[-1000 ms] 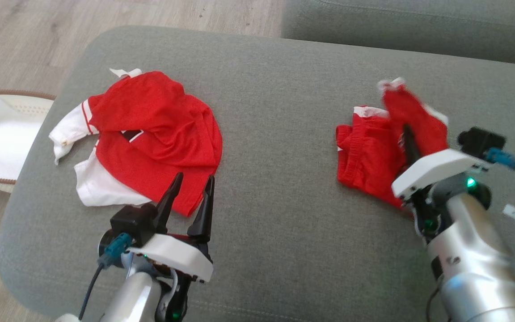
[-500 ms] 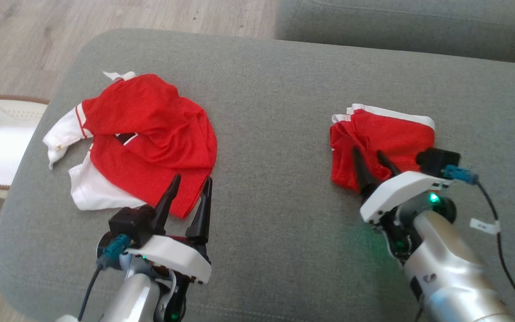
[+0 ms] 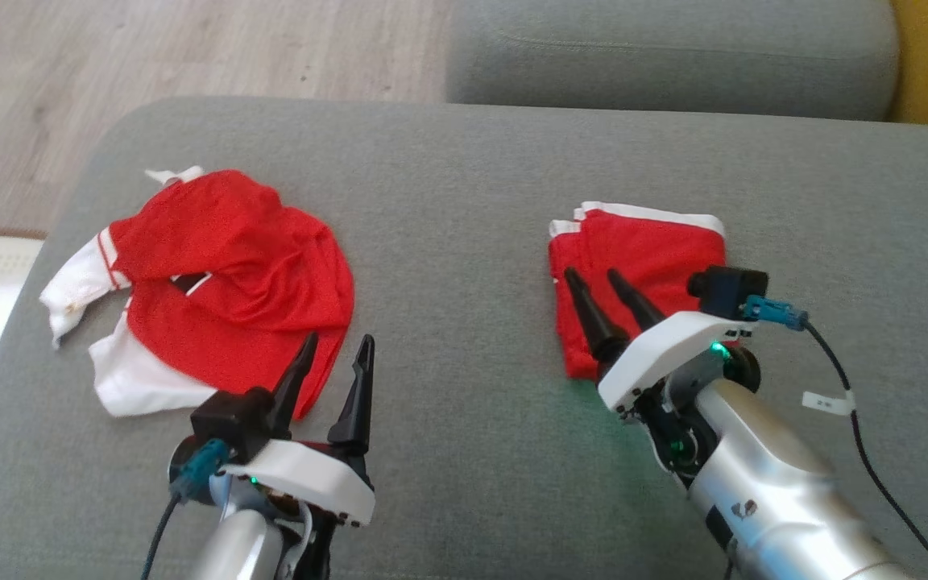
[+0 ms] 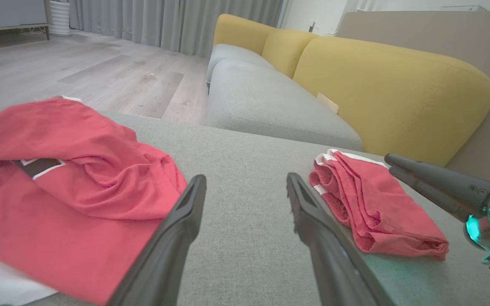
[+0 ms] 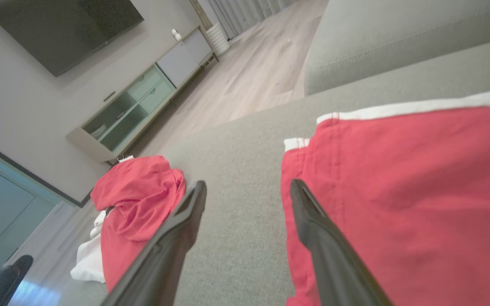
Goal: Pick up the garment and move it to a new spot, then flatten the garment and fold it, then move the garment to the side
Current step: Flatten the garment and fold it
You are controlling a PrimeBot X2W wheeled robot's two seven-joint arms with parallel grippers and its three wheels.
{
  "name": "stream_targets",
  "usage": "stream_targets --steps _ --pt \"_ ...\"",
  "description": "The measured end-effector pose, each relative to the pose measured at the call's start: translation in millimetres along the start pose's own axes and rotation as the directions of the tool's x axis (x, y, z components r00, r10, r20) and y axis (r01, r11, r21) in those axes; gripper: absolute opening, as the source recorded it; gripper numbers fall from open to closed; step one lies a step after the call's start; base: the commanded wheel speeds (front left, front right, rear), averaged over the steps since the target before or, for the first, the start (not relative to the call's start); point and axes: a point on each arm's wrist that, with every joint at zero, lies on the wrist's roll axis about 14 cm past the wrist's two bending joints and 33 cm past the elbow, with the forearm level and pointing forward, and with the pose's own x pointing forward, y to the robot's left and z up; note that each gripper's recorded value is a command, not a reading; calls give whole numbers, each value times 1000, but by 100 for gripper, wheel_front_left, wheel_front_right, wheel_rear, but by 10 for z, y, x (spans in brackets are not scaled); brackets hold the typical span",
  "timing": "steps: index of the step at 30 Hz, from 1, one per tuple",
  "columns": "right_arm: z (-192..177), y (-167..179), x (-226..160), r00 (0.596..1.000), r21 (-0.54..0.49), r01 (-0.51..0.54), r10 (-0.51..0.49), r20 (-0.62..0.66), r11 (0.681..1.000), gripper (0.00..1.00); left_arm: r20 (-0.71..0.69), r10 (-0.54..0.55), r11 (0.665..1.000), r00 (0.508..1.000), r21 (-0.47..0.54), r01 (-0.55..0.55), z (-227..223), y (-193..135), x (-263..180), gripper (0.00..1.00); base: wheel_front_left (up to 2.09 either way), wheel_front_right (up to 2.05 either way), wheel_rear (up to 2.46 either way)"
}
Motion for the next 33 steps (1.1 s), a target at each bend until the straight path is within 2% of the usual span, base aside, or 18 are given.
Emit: stream_targets --steps 8,12,14,20,26,33 --pt "550 -402 -224 976 -111 120 -97 196 987 100 51 -54 999 997 -2 54 164 -167 101 100 0 0 0" --pt "816 -753 -470 947 -198 219 -160 278 955 100 75 -84 996 994 -3 84 240 -263 150 100 0 0 0" --pt "897 -900 -598 929 -204 266 -195 315 942 100 82 -95 995 992 -4 96 263 -298 174 100 0 0 0" --pt "830 -1214 -986 885 -246 388 -284 370 888 100 93 -122 992 988 -8 124 294 -392 242 100 0 0 0" --pt "725 -1219 -1268 836 -212 460 -340 431 862 100 112 -150 988 982 -4 152 354 -471 289 100 0 0 0" --pt "533 -1224 -1492 820 -219 499 -376 432 839 100 94 -153 988 984 9 153 281 -478 207 100 0 0 0"
